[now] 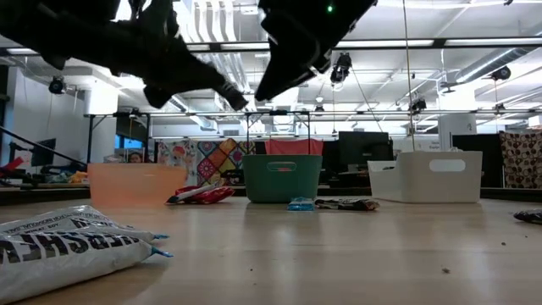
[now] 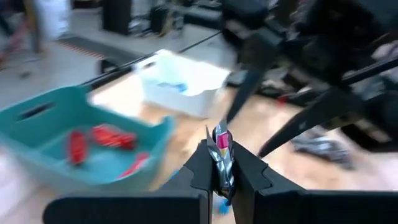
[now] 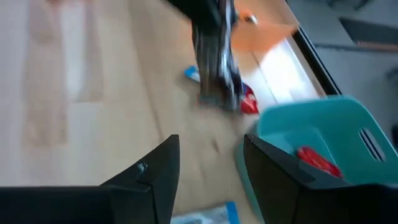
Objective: Organize candy in baskets
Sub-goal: Put the black chocolate bar into the orange bin
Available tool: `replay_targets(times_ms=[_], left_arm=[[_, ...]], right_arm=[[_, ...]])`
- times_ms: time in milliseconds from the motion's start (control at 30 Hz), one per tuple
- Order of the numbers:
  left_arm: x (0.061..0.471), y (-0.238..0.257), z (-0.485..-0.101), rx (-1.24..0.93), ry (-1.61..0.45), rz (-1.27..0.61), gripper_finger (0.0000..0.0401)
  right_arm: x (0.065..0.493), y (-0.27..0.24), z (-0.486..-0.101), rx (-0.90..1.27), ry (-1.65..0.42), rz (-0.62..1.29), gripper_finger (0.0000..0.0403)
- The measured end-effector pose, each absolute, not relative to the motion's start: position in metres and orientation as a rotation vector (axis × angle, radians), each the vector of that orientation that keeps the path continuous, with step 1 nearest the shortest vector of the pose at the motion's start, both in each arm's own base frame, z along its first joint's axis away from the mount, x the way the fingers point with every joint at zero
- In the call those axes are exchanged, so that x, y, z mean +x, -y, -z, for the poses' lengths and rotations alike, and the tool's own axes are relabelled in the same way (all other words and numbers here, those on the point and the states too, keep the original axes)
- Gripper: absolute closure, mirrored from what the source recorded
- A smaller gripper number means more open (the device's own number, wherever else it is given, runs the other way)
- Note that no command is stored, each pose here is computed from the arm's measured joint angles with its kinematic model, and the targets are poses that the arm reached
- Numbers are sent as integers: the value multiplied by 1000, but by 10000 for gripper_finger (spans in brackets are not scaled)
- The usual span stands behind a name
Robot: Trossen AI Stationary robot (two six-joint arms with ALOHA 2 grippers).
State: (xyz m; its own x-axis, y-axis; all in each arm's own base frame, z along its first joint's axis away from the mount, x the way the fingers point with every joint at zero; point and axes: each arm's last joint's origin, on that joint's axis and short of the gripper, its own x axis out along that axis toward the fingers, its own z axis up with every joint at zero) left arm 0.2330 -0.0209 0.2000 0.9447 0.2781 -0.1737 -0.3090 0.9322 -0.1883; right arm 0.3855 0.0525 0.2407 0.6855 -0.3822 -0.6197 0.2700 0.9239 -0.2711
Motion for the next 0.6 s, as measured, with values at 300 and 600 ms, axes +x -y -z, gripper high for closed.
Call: replay_targets(times_ms=[300, 600], left_arm=[[190, -32, -217, -224, -338, -625, 394], [162, -82, -242, -173, -702, -999, 394]], right_arm=[[388, -20, -244, -152, -768, 442, 234], [388, 13, -244, -142, -785, 514, 234]])
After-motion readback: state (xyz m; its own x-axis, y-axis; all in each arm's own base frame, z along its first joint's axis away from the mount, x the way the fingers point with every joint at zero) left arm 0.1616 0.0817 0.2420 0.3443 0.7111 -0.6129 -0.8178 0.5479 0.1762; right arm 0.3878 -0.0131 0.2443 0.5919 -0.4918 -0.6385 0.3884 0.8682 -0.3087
